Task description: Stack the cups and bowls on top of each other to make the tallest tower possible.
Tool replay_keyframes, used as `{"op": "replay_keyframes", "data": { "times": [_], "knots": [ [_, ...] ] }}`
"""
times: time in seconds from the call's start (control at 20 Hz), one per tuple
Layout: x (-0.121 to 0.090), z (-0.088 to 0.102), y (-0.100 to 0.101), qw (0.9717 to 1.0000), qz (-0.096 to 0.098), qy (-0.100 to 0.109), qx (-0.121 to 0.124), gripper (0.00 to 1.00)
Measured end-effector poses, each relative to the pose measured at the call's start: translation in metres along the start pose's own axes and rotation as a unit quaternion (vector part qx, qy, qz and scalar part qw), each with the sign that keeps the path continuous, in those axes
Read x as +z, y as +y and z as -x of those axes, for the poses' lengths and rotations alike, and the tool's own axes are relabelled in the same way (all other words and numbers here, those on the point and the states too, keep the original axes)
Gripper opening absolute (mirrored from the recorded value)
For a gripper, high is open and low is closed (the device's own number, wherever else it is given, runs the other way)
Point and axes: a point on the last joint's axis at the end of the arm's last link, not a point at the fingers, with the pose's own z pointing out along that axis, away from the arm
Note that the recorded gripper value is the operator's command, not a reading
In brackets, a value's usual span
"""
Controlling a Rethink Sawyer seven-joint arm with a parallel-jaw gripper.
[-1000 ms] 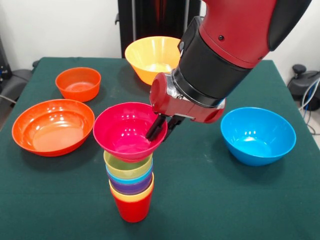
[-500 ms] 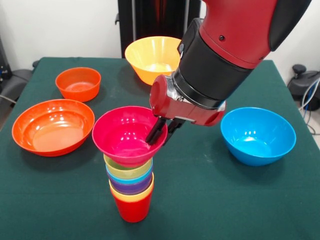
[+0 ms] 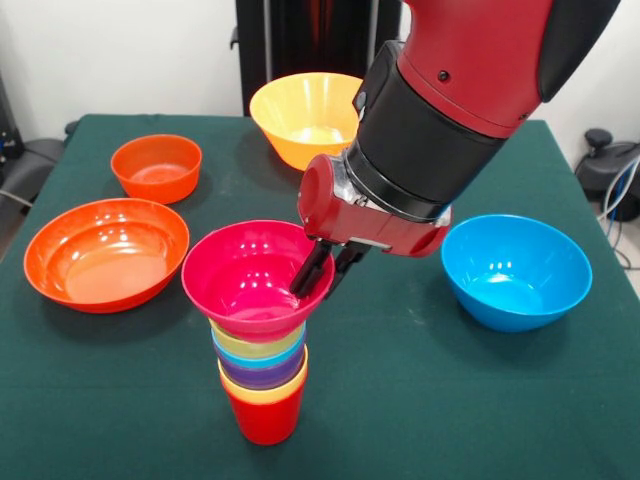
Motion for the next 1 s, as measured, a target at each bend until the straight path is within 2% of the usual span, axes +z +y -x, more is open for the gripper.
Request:
{"op": "replay_keyframes", "data": {
  "times": [0.3, 0.7, 1.0],
  "knots": [
    [0.001, -0.004, 0.0, 1.0, 0.001, 0.004, 0.001, 0.0],
    [0.013, -0.018, 0.003, 0.9997, 0.006, 0.024, -0.001, 0.0],
    [0.013, -0.018, 0.003, 0.9997, 0.006, 0.024, 0.0, 0.0]
  ]
}}
